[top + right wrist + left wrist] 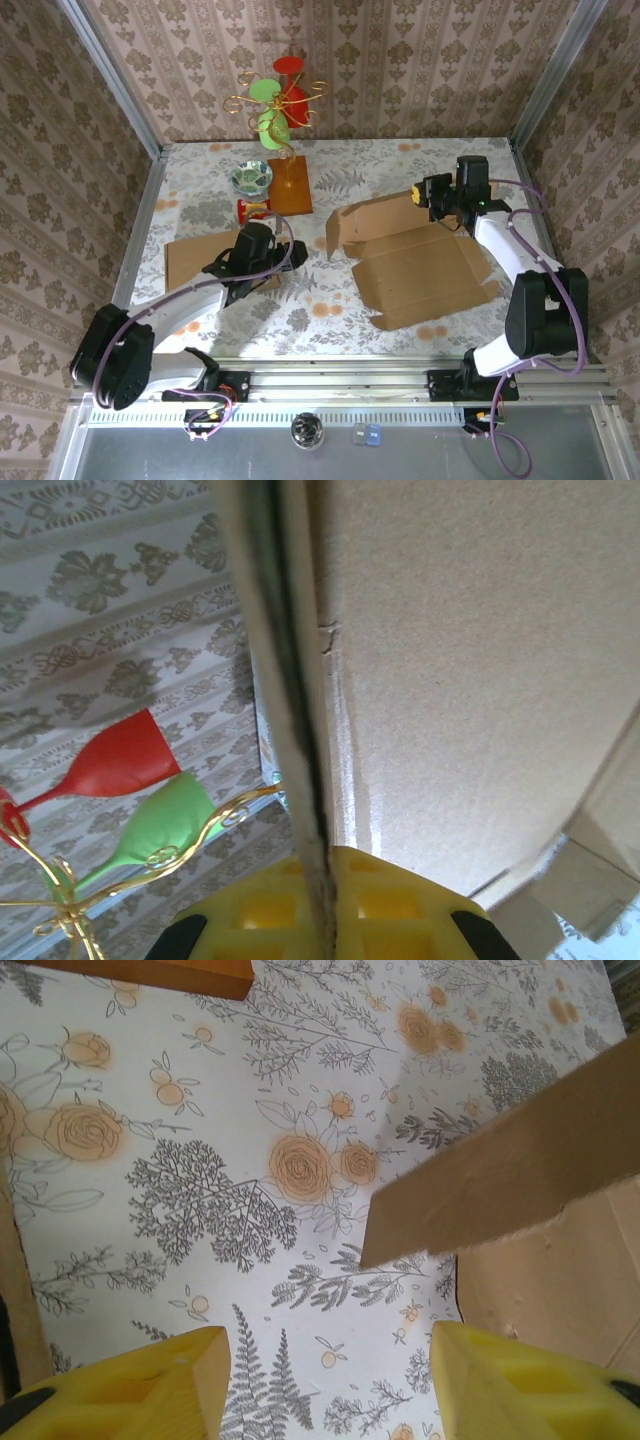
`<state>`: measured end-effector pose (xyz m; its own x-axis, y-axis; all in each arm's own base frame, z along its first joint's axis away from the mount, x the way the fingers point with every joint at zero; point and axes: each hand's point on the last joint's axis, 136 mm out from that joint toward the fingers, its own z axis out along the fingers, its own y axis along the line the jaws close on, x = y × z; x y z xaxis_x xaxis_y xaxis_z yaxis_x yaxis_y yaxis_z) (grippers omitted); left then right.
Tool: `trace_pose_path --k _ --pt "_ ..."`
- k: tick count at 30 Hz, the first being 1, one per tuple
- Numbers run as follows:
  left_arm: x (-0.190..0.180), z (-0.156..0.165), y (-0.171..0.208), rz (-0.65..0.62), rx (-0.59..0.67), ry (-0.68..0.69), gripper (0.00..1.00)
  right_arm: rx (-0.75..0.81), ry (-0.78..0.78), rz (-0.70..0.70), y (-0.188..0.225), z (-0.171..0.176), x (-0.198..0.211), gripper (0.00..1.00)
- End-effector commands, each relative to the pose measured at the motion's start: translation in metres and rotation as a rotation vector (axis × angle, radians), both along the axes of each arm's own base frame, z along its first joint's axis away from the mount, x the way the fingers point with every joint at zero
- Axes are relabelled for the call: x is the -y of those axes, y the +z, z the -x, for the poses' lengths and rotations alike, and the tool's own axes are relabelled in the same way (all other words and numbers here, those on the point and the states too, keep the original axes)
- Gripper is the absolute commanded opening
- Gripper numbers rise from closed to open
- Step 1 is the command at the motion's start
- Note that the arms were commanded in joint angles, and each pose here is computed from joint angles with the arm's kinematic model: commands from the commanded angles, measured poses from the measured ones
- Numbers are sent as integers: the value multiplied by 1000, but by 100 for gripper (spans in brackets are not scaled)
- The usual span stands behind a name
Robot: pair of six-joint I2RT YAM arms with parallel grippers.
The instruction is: Fold the paper box
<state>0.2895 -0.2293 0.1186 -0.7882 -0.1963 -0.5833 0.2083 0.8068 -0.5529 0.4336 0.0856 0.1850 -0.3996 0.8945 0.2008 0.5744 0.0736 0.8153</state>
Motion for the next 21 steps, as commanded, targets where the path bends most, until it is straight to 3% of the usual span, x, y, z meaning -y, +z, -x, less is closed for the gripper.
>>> trace_pose_path --k 1,21 --pt "7 -10 3 -4 22 -57 53 81 68 19 3 -8 -11 0" --pt "64 -48 -4 -109 208 -368 56 206 152 31 5 -12 -23 0"
